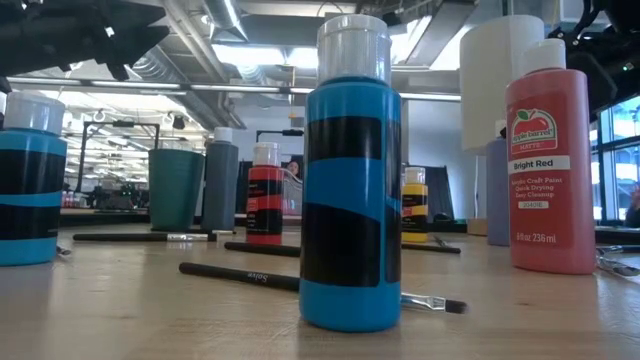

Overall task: Pick & Place Paint Supplies
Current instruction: Put the violet bottle into the transparent bin

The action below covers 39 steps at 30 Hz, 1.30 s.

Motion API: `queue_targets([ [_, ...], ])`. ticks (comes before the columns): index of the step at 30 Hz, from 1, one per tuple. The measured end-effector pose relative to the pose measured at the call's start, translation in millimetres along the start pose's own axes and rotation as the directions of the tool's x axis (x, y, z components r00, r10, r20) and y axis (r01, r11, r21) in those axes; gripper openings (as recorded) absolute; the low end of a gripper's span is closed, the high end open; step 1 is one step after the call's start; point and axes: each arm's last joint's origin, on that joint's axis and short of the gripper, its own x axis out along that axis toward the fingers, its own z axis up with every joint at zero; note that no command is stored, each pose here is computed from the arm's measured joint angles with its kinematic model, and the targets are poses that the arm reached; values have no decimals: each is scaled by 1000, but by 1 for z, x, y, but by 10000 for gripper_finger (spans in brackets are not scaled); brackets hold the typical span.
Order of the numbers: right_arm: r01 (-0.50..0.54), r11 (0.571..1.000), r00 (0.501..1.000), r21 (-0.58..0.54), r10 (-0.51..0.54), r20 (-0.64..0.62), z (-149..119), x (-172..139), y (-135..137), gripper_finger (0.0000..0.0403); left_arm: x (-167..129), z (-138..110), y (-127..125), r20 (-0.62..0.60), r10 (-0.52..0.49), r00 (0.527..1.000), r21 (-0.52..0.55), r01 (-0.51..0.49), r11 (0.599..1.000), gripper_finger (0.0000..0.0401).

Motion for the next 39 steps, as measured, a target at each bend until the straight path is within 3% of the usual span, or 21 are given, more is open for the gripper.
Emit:
queue_targets([
  [17,0,1000,1000,0,0,-1,0,0,0,229,0,0,0,-1,1,1000,34,-1,999,194],
  [33,-7,1000,1000,1,7,-2,0,0,0,141,0,0,0,-3,1,1000,35,-1,999,194],
  [39,-10,1000,1000,0,10,-3,0,0,0,130,0,-1,0,-10,1,1000,37,-1,999,194],
])
